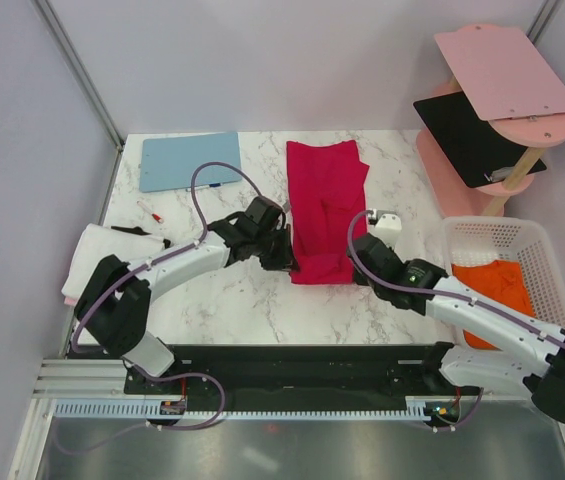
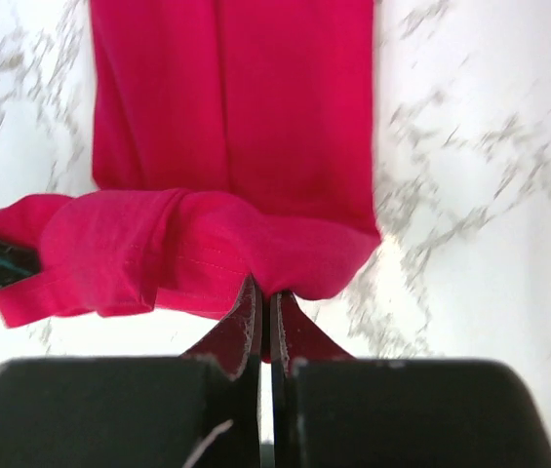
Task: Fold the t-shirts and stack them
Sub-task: Fold the folded rectangular tshirt in 1/3 of the way
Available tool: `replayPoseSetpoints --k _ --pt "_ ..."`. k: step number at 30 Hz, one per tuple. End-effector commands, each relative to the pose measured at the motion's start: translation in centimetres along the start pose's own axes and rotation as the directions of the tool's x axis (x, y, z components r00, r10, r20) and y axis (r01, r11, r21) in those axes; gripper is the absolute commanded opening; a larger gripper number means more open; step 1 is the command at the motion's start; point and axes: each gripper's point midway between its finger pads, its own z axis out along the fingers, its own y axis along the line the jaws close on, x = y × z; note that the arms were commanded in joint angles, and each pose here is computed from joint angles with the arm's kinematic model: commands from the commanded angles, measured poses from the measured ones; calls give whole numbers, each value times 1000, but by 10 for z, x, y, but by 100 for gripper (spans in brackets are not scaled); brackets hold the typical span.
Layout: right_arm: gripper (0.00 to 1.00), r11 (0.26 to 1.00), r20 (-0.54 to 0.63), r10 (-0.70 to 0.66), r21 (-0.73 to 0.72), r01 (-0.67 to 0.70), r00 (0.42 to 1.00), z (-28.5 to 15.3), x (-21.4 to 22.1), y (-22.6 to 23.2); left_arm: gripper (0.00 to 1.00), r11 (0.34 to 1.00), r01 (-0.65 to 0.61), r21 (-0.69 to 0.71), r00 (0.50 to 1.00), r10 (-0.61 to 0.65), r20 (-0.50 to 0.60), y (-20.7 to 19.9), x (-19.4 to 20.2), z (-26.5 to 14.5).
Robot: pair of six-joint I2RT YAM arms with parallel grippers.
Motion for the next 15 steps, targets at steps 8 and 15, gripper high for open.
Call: replayPoseSetpoints --k 8,15 --pt "0 999 113 -37 24 35 993 66 -62 -4 2 999 -48 17 998 47 30 5 -69 15" --pt "3 998 45 -57 -1 58 997 113 -60 2 2 999 -31 22 999 31 -7 6 -93 38"
